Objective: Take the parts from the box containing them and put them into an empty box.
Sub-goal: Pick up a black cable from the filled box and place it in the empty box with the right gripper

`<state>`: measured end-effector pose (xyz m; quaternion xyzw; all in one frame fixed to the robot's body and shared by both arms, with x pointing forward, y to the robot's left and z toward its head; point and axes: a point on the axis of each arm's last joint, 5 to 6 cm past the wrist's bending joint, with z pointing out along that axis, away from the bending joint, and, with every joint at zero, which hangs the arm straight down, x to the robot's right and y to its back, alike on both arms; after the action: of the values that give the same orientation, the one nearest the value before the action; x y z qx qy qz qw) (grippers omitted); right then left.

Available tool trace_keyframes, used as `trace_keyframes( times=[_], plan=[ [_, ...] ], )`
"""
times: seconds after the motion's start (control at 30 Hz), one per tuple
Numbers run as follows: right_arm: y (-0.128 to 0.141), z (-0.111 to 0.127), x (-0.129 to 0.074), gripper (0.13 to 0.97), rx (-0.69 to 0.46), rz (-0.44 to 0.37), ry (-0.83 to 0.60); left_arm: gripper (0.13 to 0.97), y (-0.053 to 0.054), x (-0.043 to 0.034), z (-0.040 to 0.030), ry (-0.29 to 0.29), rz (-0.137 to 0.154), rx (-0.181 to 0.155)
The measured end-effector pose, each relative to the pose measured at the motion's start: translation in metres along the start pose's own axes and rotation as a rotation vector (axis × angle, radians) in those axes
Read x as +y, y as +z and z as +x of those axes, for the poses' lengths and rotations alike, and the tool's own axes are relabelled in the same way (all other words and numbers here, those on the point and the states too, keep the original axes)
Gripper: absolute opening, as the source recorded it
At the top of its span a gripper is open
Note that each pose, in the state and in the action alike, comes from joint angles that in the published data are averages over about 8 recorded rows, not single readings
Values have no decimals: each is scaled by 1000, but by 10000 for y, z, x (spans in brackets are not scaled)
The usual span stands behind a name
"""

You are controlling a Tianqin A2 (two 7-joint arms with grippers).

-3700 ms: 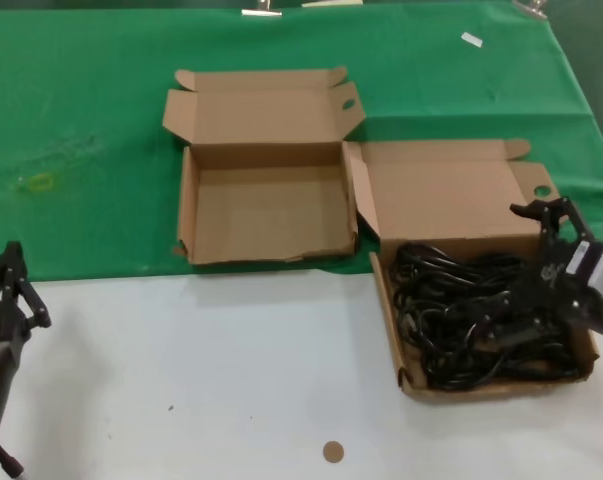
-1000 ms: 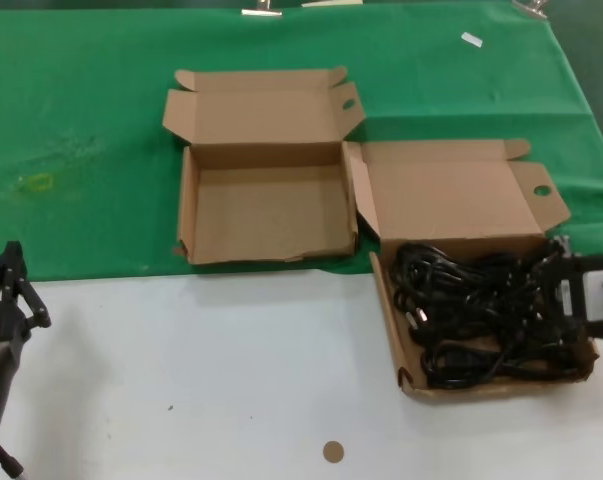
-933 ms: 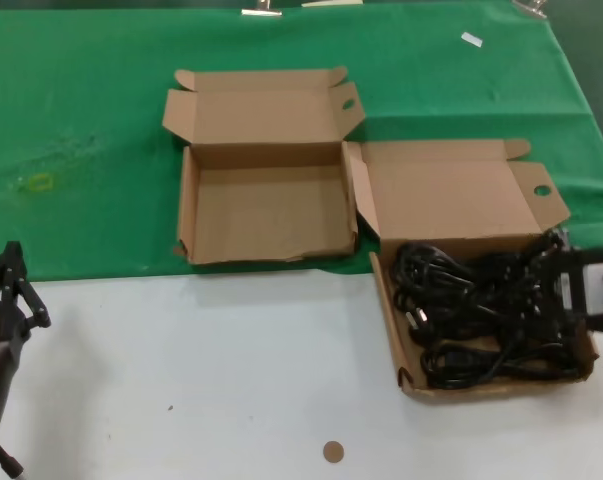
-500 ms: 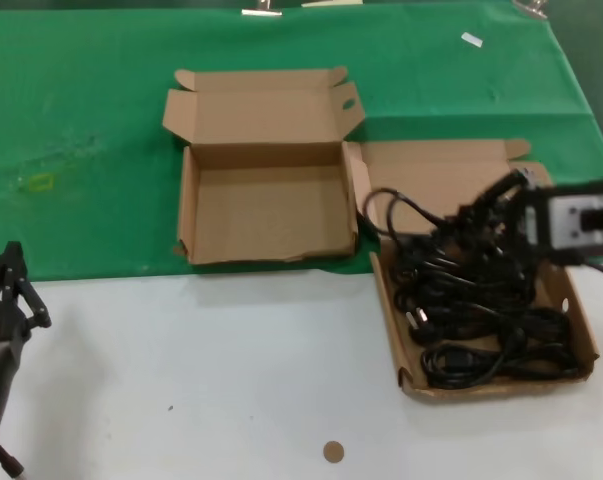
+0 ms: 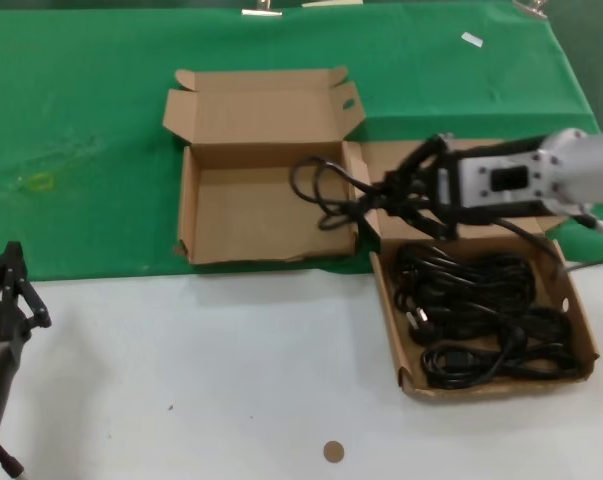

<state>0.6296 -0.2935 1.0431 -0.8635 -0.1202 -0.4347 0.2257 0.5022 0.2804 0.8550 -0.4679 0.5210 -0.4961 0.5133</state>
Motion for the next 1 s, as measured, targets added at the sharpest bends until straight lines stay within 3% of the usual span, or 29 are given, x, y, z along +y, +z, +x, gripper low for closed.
trace_keyframes(
  times=[0.53,1.0],
  plan=[
    [663,220,-437,221,19,51,-24,144,0,0,0,0,0,0],
    [1023,361,-562,220,33,46,-29,144,0,0,0,0,0,0]
  ],
)
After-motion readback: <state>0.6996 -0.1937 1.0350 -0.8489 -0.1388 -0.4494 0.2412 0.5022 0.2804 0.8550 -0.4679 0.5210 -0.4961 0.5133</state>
